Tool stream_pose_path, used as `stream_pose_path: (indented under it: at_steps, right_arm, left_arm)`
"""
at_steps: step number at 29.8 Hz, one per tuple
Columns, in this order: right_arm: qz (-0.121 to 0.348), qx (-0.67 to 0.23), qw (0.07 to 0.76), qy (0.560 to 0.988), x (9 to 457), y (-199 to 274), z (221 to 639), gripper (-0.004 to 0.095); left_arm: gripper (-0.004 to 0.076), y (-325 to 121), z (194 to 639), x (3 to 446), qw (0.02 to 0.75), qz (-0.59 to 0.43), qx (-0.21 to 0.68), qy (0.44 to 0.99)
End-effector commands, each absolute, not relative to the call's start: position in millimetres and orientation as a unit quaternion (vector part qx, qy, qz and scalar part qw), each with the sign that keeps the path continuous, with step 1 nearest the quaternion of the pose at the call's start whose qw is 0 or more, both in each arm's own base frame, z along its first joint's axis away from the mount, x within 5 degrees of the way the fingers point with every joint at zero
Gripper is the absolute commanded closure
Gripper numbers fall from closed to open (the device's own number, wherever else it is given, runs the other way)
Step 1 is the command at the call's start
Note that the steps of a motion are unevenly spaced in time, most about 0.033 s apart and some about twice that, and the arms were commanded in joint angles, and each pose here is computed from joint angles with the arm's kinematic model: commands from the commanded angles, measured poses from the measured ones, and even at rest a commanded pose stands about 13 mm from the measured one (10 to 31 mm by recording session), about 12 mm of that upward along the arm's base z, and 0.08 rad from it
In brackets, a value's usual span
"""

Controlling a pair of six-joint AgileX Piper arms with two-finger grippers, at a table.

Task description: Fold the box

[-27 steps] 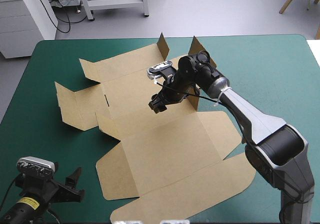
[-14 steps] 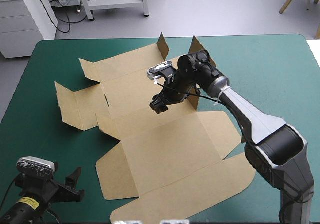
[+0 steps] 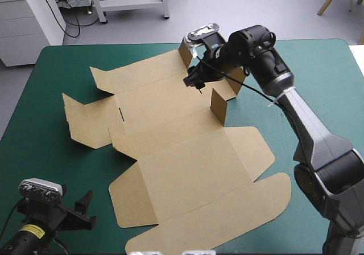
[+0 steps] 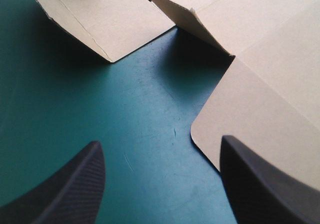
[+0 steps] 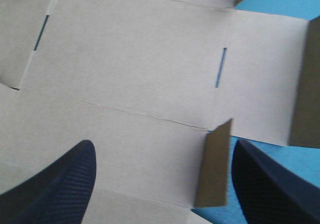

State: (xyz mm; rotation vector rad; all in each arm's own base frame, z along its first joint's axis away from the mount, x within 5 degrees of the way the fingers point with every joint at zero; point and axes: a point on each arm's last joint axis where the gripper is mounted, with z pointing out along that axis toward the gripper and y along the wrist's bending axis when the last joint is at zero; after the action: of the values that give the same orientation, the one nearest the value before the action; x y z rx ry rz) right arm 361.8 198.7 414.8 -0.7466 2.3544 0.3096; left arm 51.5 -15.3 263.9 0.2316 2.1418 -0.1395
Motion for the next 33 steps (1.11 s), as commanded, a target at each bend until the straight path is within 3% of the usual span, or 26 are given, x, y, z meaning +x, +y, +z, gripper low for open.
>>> stream_pose_path:
  at_steps: [1, 8, 12, 18, 23, 33]
  right_arm:
    - [0.099, -0.259, 0.404, 0.872, 341.6, 165.4, 467.6, 0.0226]
    - [0.080, -0.231, 0.458, 0.855, 318.0, 121.0, 506.5, 0.0202]
    - [0.082, -0.231, 0.454, 0.857, 317.1, 120.3, 504.8, 0.0153]
    - [0.069, -0.240, 0.373, 0.894, 345.2, 129.3, 450.5, 0.0151]
    - [0.098, -0.241, 0.318, 0.912, 368.0, 143.4, 410.9, 0.0153]
    - [0.108, -0.241, 0.246, 0.933, 402.5, 159.3, 350.5, 0.0153]
  left_arm:
    - [0.0256, -15.9, 274.8, 56.7, 0.499, -0.064, 0.083, 0.860]
    - [0.0257, -15.9, 274.8, 56.7, 0.499, -0.064, 0.083, 0.860]
    - [0.0257, -15.9, 274.8, 56.7, 0.499, -0.064, 0.083, 0.860]
    - [0.0257, -15.9, 274.8, 56.7, 0.499, -0.064, 0.083, 0.860]
    - [0.0257, -15.9, 274.8, 56.7, 0.499, -0.064, 0.083, 0.860]
    - [0.0260, -15.9, 275.0, 56.8, 0.500, -0.064, 0.083, 0.860]
